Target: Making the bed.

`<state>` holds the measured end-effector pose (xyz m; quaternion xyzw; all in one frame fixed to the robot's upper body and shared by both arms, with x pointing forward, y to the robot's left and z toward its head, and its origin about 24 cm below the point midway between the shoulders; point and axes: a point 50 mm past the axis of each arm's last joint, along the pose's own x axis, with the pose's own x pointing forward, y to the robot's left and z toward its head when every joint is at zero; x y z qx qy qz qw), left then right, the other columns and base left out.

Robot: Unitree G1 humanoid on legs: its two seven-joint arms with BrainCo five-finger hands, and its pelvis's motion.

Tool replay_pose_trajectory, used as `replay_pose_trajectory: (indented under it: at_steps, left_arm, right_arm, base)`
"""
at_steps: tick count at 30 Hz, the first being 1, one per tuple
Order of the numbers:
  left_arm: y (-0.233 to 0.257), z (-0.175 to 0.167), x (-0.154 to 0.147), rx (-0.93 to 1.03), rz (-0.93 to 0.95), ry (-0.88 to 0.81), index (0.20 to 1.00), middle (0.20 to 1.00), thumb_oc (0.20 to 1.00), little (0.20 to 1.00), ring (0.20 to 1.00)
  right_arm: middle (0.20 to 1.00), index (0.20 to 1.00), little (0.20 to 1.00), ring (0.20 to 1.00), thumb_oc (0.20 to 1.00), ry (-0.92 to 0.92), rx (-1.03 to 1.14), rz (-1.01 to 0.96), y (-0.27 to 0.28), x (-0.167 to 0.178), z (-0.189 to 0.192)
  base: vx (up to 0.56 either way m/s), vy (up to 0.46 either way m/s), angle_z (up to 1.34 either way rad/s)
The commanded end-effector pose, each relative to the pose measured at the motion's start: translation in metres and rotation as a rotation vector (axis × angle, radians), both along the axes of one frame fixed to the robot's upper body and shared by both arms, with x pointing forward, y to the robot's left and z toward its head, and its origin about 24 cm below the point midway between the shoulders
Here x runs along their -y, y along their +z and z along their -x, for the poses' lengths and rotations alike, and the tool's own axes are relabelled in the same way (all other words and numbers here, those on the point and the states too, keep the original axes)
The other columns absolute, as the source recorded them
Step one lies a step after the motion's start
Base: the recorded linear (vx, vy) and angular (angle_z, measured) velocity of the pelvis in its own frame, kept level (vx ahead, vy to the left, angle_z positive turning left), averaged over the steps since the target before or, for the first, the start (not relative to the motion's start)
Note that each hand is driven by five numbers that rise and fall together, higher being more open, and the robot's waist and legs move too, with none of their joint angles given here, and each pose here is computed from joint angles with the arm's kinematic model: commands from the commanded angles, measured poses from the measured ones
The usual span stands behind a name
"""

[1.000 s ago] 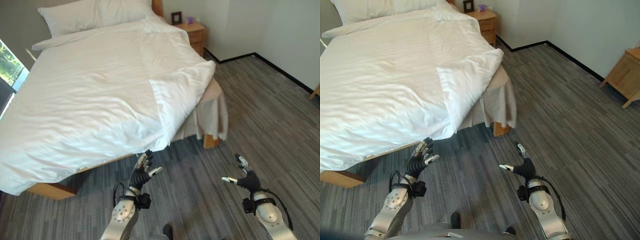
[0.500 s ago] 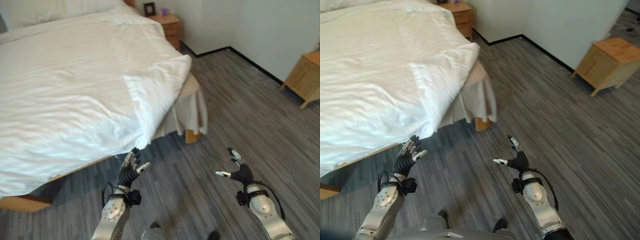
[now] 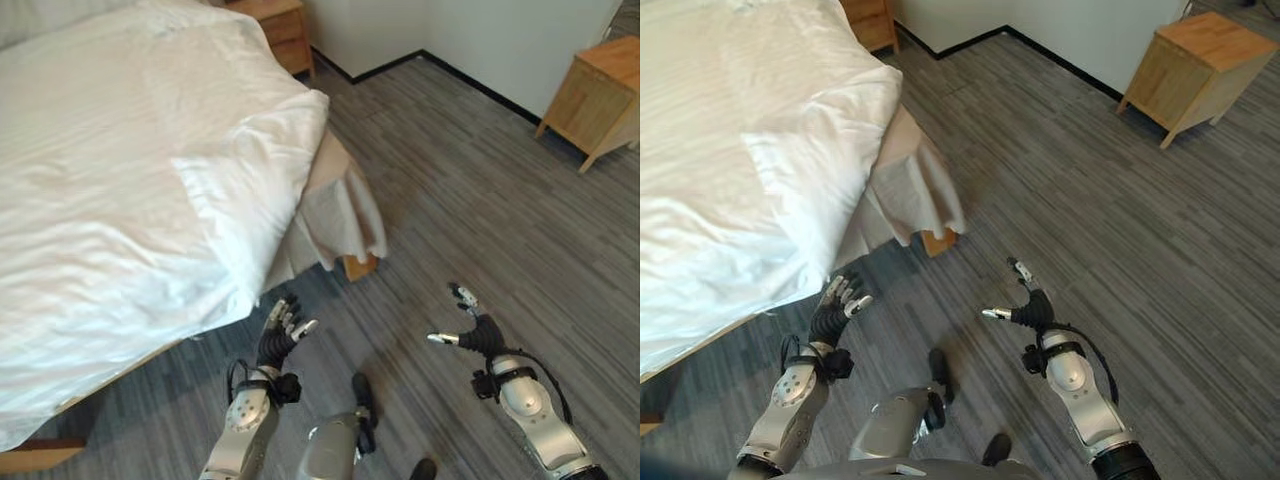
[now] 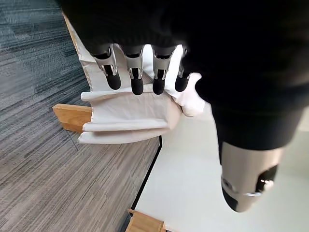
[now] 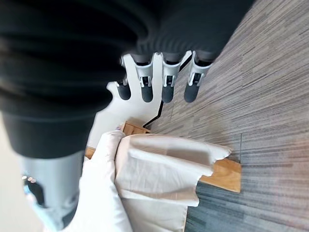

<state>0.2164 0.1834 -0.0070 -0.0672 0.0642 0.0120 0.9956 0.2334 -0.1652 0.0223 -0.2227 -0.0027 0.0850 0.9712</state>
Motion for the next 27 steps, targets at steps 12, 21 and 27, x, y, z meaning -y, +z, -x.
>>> replay_pose_trajectory:
  at_steps: [12, 21, 27]
  left_arm:
    - [0.05, -0.024, 0.007, 0.238, -0.072, -0.093, 1.0, 1.0, 1.0, 1.0, 1.0]
    - [0.035, -0.02, -0.004, 0.172, -0.06, -0.038, 1.0, 1.0, 1.0, 1.0, 1.0]
    - [0.021, -0.009, -0.014, 0.109, -0.043, 0.016, 1.0, 1.0, 1.0, 1.0, 1.0]
  right_arm:
    - [1.0, 1.0, 1.0, 1.0, 1.0, -0.043, 0.254, 0.089, 0.053, 0.021, -0.021]
    - [1.0, 1.0, 1.0, 1.0, 1.0, -0.044, 0.259, 0.133, 0.056, 0.02, -0.033]
    - [1.0, 1.0, 1.0, 1.0, 1.0, 0.007, 0.17, 0.142, 0.04, 0.013, -0.029]
  base:
    - [0.31, -0.063, 1.0]
    - [0.35, -0.218, 1.27]
    - [0.38, -0.325, 0.6]
